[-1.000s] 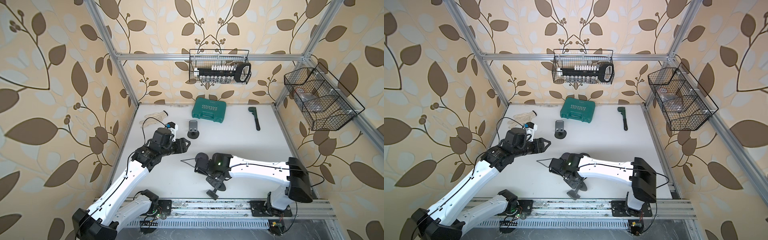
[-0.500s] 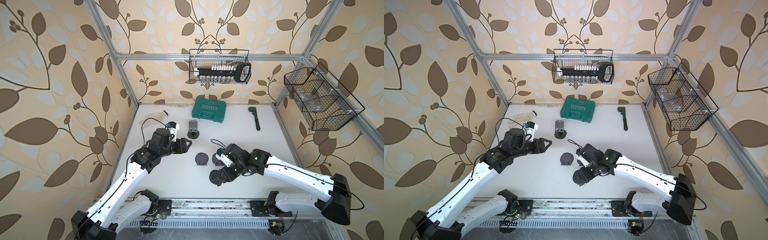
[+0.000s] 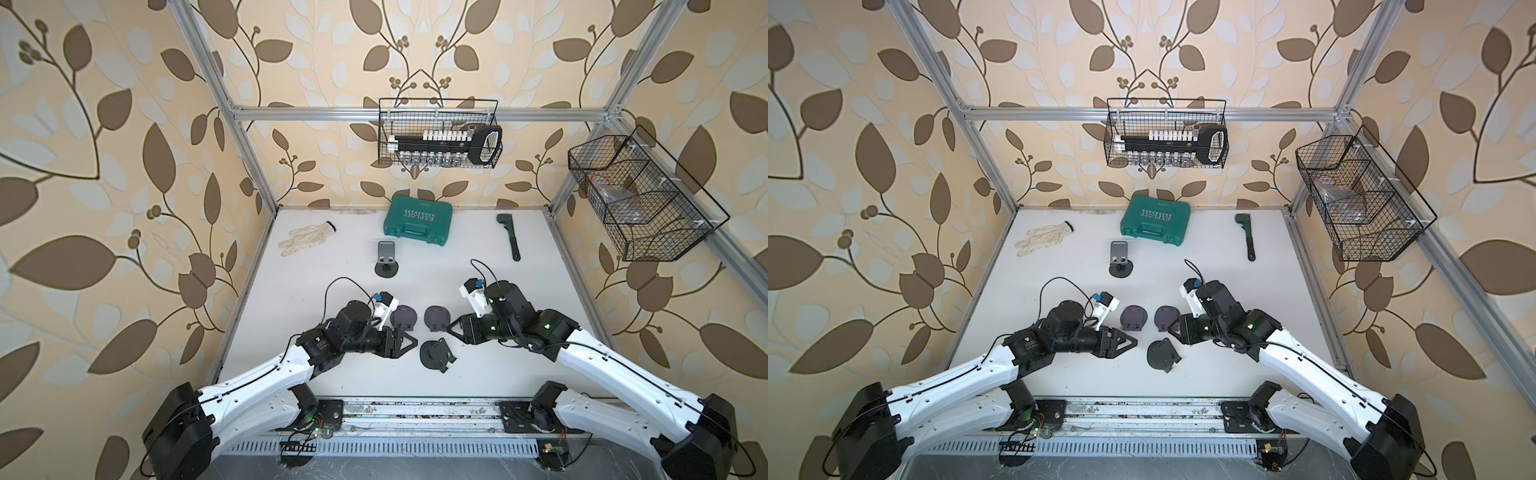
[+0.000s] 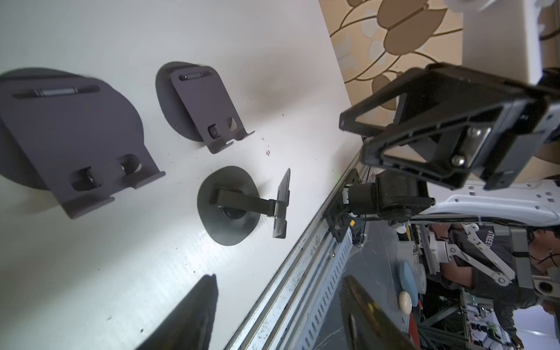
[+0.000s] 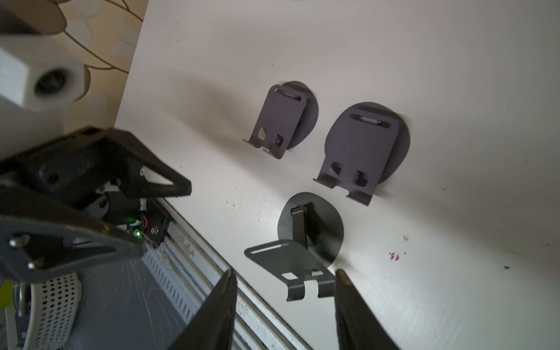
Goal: Open the phone stand
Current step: Pick up the phone stand at the center of the board.
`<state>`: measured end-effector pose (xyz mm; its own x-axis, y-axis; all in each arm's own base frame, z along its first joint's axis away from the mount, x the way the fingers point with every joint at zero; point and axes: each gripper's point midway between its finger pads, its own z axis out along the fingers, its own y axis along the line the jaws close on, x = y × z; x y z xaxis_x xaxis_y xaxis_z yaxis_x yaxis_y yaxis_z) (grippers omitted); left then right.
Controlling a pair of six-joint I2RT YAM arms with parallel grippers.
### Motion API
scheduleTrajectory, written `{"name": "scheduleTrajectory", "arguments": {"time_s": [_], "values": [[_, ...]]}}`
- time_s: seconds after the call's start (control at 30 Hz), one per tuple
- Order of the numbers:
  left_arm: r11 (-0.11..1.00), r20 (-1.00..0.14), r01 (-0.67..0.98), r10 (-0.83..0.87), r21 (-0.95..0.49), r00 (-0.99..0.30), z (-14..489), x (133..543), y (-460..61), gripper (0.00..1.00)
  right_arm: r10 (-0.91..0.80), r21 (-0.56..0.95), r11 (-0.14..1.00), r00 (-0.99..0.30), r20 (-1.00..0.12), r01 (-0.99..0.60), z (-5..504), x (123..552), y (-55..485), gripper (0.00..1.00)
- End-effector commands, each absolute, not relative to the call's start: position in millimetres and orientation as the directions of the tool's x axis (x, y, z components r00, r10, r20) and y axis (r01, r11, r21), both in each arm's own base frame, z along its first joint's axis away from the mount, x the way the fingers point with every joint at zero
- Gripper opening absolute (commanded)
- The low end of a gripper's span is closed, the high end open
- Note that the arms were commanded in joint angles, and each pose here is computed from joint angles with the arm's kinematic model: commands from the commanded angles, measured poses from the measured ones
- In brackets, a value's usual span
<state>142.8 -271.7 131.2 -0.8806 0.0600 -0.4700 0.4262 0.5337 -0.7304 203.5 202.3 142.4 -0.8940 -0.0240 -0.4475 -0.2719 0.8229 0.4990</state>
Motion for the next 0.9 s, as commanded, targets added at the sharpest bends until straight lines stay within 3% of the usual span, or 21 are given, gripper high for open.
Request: {"name": "scheduleTrajectory", "arguments": {"time_s": [0.0,0.27,0.87], "values": [[0.551,-0.593,0.47,-0.058,-0.69,-0.803,150,153,-284,0.67,0.082,0.564,0.809,-0.917,-0.391,-0.168,132,215,201,0.46],[0.551,-0.624,0.489,-0.074,-0.676,-0.778,133,153,-304,0.68,0.247,0.624,0.778,-0.882,-0.401,-0.066,148,249,185,0.45],[0.52,-0.601,0.501,-0.028,-0.691,-0.799,122,158,-346,0.67,0.279,0.632,0.775,-0.889,-0.362,-0.014,138,263,175,0.46]]}}
